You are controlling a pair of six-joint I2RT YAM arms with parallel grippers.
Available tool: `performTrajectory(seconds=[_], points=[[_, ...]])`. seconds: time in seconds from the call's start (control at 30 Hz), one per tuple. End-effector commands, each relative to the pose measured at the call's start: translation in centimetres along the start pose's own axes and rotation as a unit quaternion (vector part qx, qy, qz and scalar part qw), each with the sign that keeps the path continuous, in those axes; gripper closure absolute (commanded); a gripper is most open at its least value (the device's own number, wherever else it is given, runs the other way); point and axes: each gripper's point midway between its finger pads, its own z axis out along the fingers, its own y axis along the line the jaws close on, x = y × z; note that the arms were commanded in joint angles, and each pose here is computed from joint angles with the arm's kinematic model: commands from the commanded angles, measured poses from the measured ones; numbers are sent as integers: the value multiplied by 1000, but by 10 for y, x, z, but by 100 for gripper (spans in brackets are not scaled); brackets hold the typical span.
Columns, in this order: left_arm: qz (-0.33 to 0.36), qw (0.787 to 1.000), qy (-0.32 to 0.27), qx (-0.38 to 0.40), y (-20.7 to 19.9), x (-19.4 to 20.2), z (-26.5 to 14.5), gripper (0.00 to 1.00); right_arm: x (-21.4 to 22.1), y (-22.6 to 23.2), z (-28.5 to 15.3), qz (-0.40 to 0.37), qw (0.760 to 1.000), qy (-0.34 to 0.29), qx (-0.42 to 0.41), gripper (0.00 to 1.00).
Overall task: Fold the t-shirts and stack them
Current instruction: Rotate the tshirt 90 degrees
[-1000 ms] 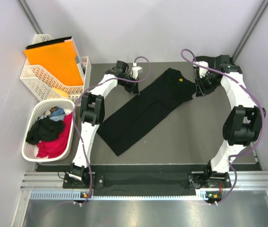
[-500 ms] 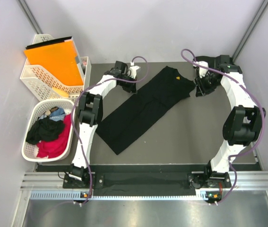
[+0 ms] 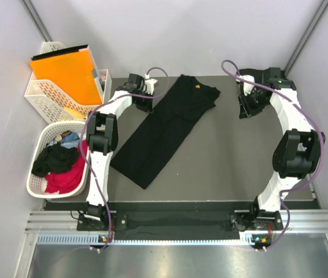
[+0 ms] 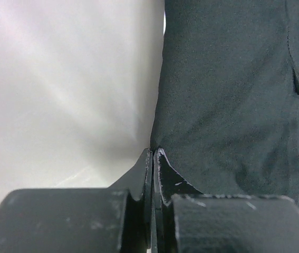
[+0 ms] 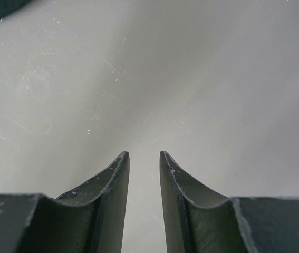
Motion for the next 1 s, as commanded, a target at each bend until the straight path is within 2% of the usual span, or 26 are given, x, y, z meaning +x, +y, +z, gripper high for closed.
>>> performTrajectory(seconds=[0.0,0.07,0.1,0.17,0.2,0.3,0.33,0.37,0.43,0.6,0.8,0.93,0.97], points=[[-20,998,36,-43,25,24,-15,100,-17,7,-9,-18,999,-26,-7,69],[-22,999,33,-20,16,23,-14,96,-17,9,-7,-19,999,-25,-9,69],[-21,999,32,-11,12,21,-15,76,-17,11,-6,-20,999,-25,-12,69],[-19,999,34,-2,7,21,-17,58,-19,14,-5,-22,999,-27,-16,69],[-14,999,36,7,3,21,-19,41,-18,16,-2,-22,999,-24,-19,68],[2,998,43,39,-9,24,-27,23,-18,24,2,-34,999,-24,-26,67],[3,998,44,43,-12,25,-30,14,-19,23,4,-39,999,-23,-21,67],[3,998,44,47,-16,24,-36,13,-18,23,4,-42,999,-24,-17,66],[11,997,39,58,-22,21,-44,4,-20,40,14,-79,996,-16,-24,65],[66,997,11,28,-23,-2,-85,1,-12,85,33,-197,980,2,-28,58],[113,988,-38,-100,7,-44,-163,1,-13,123,44,-357,934,1,-17,55],[107,964,-96,-224,39,-71,-231,1,-16,138,53,-429,903,11,-15,55],[109,952,-129,-256,45,-81,-257,1,-17,150,57,-453,891,11,-20,55]])
